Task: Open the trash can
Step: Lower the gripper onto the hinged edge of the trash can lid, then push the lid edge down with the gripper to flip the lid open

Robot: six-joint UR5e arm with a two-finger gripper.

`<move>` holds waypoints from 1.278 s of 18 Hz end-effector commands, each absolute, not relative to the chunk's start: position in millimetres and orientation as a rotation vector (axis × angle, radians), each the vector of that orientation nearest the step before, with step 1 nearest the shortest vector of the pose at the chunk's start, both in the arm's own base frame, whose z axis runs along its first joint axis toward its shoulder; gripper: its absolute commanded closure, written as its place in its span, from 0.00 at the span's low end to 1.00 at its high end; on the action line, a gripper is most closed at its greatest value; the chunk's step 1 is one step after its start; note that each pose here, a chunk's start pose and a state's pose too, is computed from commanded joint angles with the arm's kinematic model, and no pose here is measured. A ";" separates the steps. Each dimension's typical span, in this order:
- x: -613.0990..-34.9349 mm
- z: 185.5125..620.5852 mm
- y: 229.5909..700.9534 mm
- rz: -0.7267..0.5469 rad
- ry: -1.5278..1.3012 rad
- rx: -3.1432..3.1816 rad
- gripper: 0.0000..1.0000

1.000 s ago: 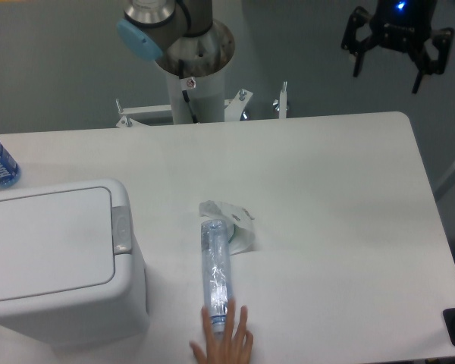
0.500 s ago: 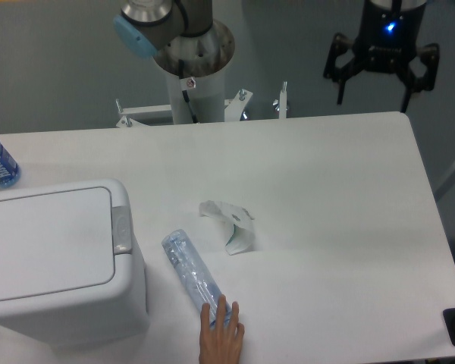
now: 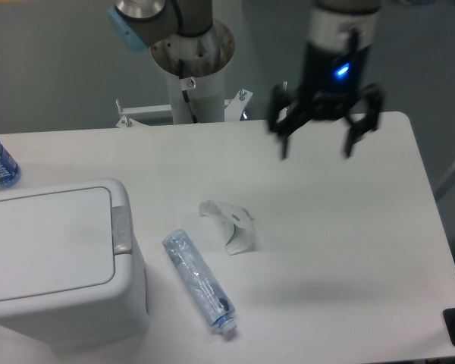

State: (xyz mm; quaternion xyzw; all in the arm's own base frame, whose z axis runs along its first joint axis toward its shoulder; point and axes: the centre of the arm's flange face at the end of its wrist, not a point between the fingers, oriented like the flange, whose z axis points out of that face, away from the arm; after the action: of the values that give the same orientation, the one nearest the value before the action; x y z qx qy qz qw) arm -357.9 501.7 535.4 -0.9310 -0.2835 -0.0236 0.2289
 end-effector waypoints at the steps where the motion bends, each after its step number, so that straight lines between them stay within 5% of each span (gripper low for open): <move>1: -349.6 533.7 516.2 -0.069 -0.804 -2.529 0.00; 7: -302.4 513.2 572.3 -0.114 -0.816 -2.474 0.00; 23: -279.4 479.1 591.4 -0.152 -0.759 -2.543 0.00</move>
State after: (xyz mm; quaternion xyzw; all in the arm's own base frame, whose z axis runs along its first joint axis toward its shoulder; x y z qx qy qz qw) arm -279.4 591.4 479.1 -0.9289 -0.2771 -0.0556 0.2392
